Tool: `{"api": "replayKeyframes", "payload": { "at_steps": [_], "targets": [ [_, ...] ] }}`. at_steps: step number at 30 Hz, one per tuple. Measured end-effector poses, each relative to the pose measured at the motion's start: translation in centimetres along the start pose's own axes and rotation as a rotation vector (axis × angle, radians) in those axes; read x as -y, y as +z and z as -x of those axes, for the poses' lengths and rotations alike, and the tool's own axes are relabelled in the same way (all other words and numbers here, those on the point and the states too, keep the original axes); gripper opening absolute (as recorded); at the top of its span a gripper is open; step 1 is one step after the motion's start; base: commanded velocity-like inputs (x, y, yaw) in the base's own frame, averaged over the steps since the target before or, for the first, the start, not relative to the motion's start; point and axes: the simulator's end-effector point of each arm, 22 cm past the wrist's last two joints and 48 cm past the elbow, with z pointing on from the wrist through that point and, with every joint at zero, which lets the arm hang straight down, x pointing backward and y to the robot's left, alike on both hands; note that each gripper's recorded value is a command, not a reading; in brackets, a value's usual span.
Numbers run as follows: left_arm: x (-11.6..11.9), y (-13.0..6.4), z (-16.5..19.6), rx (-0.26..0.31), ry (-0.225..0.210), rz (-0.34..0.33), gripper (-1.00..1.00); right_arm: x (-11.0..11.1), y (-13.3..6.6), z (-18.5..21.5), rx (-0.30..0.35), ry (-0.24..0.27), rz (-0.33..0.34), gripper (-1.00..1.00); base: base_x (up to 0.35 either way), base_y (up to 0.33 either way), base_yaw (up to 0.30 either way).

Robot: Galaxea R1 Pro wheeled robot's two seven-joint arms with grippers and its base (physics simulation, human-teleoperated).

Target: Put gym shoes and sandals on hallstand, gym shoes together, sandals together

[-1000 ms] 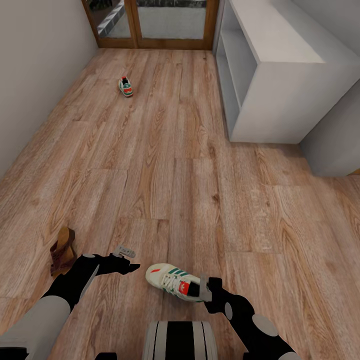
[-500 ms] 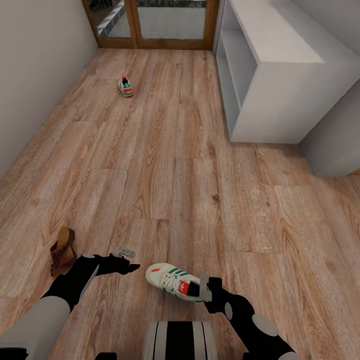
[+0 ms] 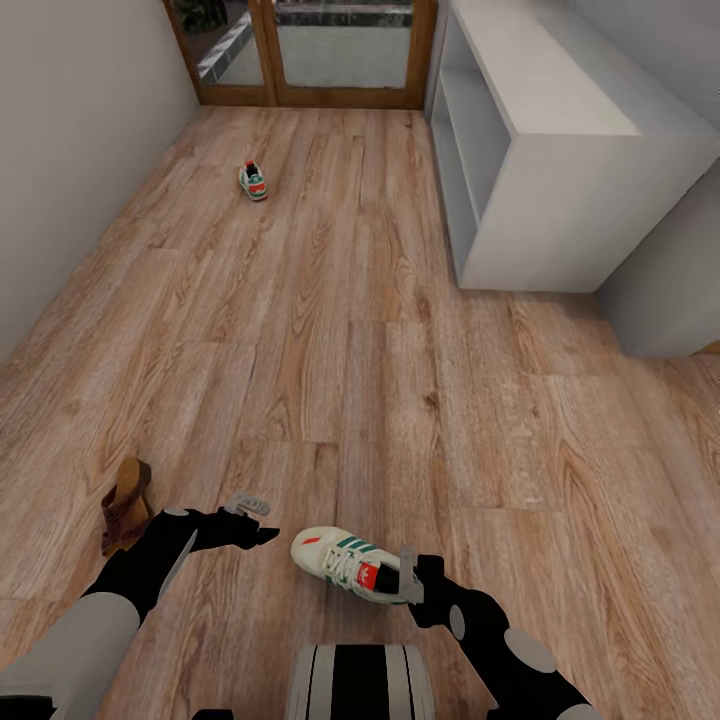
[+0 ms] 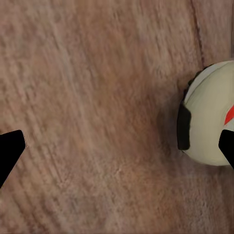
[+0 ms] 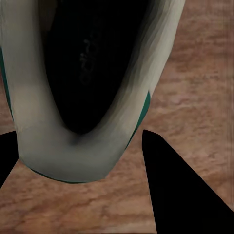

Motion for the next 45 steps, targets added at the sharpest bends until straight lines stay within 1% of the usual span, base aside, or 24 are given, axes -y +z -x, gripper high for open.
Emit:
{"api": "replayKeyframes", "payload": {
  "at_steps": [6, 10, 11, 14, 15, 17, 19, 21, 22, 24, 25, 28, 29, 33, 34, 37, 38, 39, 40, 41, 42, 43, 44, 45],
  "targets": [
    [-1.7, -1.9, 1.0, 0.021, 0.009, 0.034, 1.00, 1.6, -0.9, 0.7, 0.012, -0.007, -0.036, -1.00, 0.000, 0.000, 0.000],
    [-4.4, -3.9, 1.1, 0.028, 0.011, 0.078, 1.00, 3.6, -1.8, 1.7, 0.029, -0.015, -0.080, -1.00, 0.000, 0.000, 0.000],
    [-5.5, -4.7, 1.1, 0.032, 0.008, 0.097, 1.00, 4.2, -2.0, 1.9, 0.034, -0.015, -0.093, -1.00, 0.000, 0.000, 0.000],
    [-7.2, -6.2, 1.4, 0.048, -0.002, 0.127, 1.00, 5.5, -2.7, 2.2, 0.039, -0.013, -0.121, -1.00, 0.000, 0.000, 0.000],
    [-8.2, -7.0, 1.5, 0.056, -0.010, 0.144, 1.00, 6.3, -3.1, 2.4, 0.043, -0.007, -0.138, -1.00, 0.000, 0.000, 0.000],
    [-9.2, -7.9, 1.7, 0.069, -0.019, 0.162, 1.00, 7.4, -3.6, 2.5, 0.046, 0.000, -0.160, -1.00, 0.000, 0.000, 0.000],
    [-11.2, -9.7, 1.6, 0.083, -0.037, 0.199, 1.00, 9.2, -4.5, 2.2, 0.045, 0.027, -0.201, -1.00, 0.000, 0.000, 0.000],
    [-12.3, -10.8, 1.7, 0.093, -0.042, 0.219, 1.00, 10.5, -5.1, 1.9, 0.044, 0.045, -0.229, -1.00, 0.000, 0.000, 0.000],
    [-13.3, -11.7, 1.6, 0.097, -0.046, 0.237, 1.00, 11.6, -5.7, 1.5, 0.041, 0.064, -0.254, -1.00, 0.000, 0.000, 0.000],
    [-14.2, -12.7, 1.6, 0.104, -0.050, 0.252, 1.00, 12.8, -6.5, 1.1, 0.038, 0.088, -0.282, -1.00, 0.000, 0.000, 0.000],
    [-14.8, -13.4, 1.5, 0.107, -0.055, 0.264, 1.00, 13.7, -7.0, 0.4, 0.034, 0.112, -0.304, -1.00, 0.000, 0.000, 0.000],
    [-15.6, -14.6, 1.7, 0.123, -0.061, 0.279, 1.00, 15.0, -8.0, -0.4, 0.033, 0.161, -0.337, -1.00, 0.000, 0.000, 0.000],
    [-15.9, -15.1, 1.8, 0.131, -0.067, 0.286, 1.00, 15.6, -8.4, -1.0, 0.034, 0.196, -0.352, -1.00, 0.000, 0.000, 0.000],
    [-16.3, -16.2, 2.6, 0.166, -0.066, 0.298, 1.00, 16.9, -9.6, -1.9, 0.054, 0.289, -0.385, -1.00, 0.000, 0.000, 0.000],
    [-16.4, -16.5, 2.6, 0.180, -0.060, 0.302, 1.00, 17.3, -10.0, -2.5, 0.069, 0.351, -0.398, -1.00, 0.000, 0.000, 0.000],
    [-16.3, -17.0, 2.5, 0.200, -0.046, 0.309, 1.00, 18.3, -11.1, -3.3, 0.103, 0.461, -0.427, -1.00, 0.000, 0.000, 0.000],
    [-16.3, -17.0, 2.0, 0.206, -0.039, 0.312, 1.00, 18.8, -11.6, -4.0, 0.123, 0.536, -0.444, -1.00, 0.000, 0.000, 0.000],
    [-16.2, -17.1, 1.8, 0.209, -0.037, 0.314, 1.00, 19.0, -11.9, -4.4, 0.137, 0.578, -0.451, -1.00, 0.000, 0.000, 0.000],
    [-16.1, -17.2, 1.3, 0.213, -0.037, 0.316, 1.00, 18.9, -12.0, -5.0, 0.156, 0.650, -0.455, -1.00, 0.000, 0.000, 0.000],
    [-16.1, -17.3, 0.7, 0.216, -0.042, 0.318, 1.00, 18.3, -11.8, -5.6, 0.171, 0.719, -0.446, -1.00, 0.000, 0.000, 0.000],
    [-16.0, -17.5, 0.9, 0.221, -0.041, 0.318, 1.00, 18.5, -12.0, -5.5, 0.176, 0.722, -0.450, -1.00, 0.000, 0.000, 0.000],
    [-16.0, -17.5, 0.2, 0.224, -0.052, 0.321, 1.00, 17.2, -11.2, -6.1, 0.181, 0.782, -0.425, -1.00, 0.000, 0.000, 0.000],
    [-16.1, -17.7, -0.5, 0.240, -0.061, 0.325, 1.00, 15.5, -10.3, -6.5, 0.193, 0.840, -0.394, -1.00, 0.000, 0.000, 0.000],
    [-16.1, -17.9, -0.7, 0.254, -0.062, 0.329, 1.00, 14.7, -9.9, -6.6, 0.205, 0.870, -0.382, -1.00, 0.000, 0.000, 0.000]
  ]
}}
